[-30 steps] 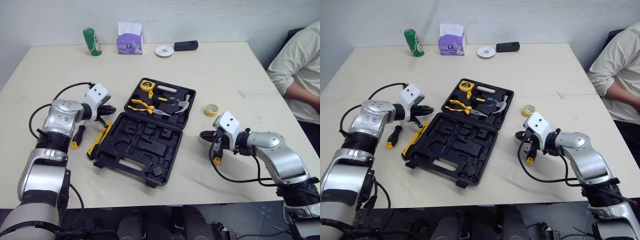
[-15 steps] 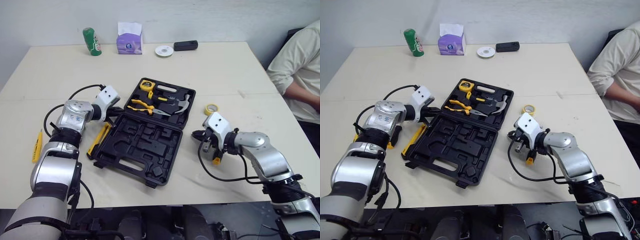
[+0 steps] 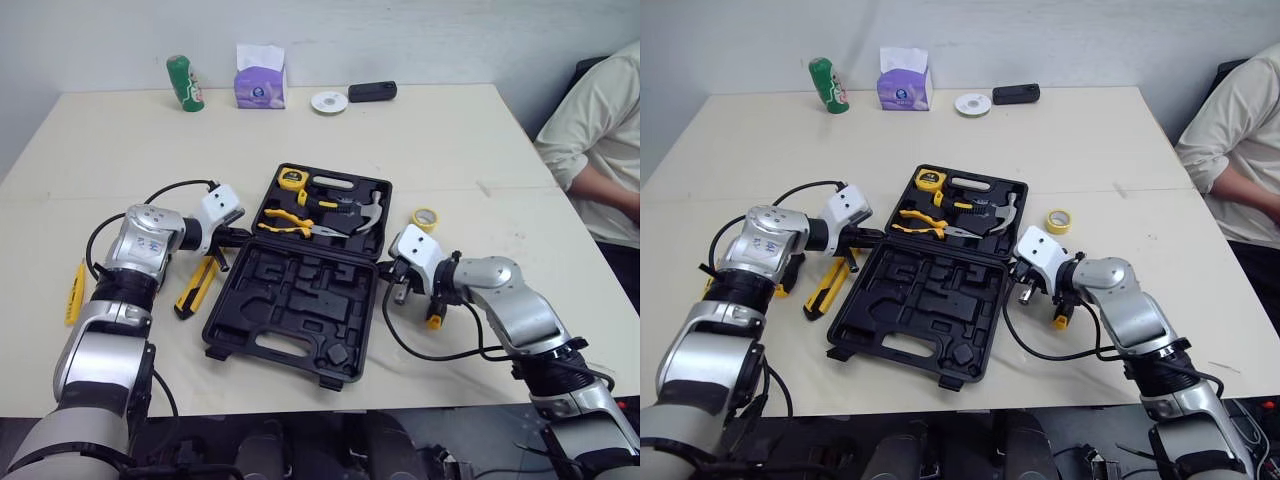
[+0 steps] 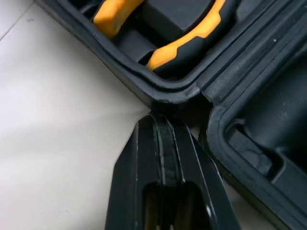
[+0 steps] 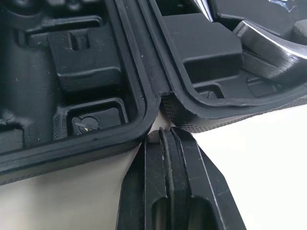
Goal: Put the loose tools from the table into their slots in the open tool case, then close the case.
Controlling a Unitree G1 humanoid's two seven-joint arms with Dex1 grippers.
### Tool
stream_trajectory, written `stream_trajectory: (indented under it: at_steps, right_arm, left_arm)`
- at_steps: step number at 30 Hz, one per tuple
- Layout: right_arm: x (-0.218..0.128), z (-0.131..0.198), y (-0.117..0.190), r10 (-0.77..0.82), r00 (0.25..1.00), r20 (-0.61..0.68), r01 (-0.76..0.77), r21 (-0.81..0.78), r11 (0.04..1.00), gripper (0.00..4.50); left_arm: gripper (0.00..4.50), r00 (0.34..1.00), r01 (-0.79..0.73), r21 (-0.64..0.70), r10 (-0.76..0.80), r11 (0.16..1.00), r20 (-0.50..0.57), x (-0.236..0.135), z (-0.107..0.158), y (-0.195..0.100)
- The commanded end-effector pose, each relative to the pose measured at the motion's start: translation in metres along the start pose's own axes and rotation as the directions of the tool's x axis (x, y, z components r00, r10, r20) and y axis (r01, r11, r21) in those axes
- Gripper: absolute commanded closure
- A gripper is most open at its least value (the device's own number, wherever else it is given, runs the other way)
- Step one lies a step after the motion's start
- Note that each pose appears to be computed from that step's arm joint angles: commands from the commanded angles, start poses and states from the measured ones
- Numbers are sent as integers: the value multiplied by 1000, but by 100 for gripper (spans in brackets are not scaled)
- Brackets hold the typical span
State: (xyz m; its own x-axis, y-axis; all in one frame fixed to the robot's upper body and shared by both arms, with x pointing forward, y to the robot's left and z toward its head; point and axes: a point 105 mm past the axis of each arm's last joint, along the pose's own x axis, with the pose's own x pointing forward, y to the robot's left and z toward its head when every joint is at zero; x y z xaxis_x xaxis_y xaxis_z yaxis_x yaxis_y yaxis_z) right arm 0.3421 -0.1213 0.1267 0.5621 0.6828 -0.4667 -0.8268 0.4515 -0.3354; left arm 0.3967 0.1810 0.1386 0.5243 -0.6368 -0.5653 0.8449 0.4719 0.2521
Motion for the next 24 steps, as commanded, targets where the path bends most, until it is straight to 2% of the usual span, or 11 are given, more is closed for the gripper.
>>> stream_trajectory:
  at_steps: [1,6,11,24]
  right_arm:
    - [-4,36,17,92,991,94,-75,-166,983,449]
    - [0,41,31,157,983,97,-132,-229,964,449]
    - [7,42,33,160,983,94,-132,-252,959,449]
    - [12,35,29,153,987,56,-132,-279,951,449]
  left_arm:
    - [450,985,171,50,-173,984,23,9,11,-35]
    - [450,974,222,64,-224,973,26,4,10,-55]
    - [450,971,236,61,-238,970,14,-3,4,-70]
    - [450,999,29,-104,-25,994,36,-23,-23,-76]
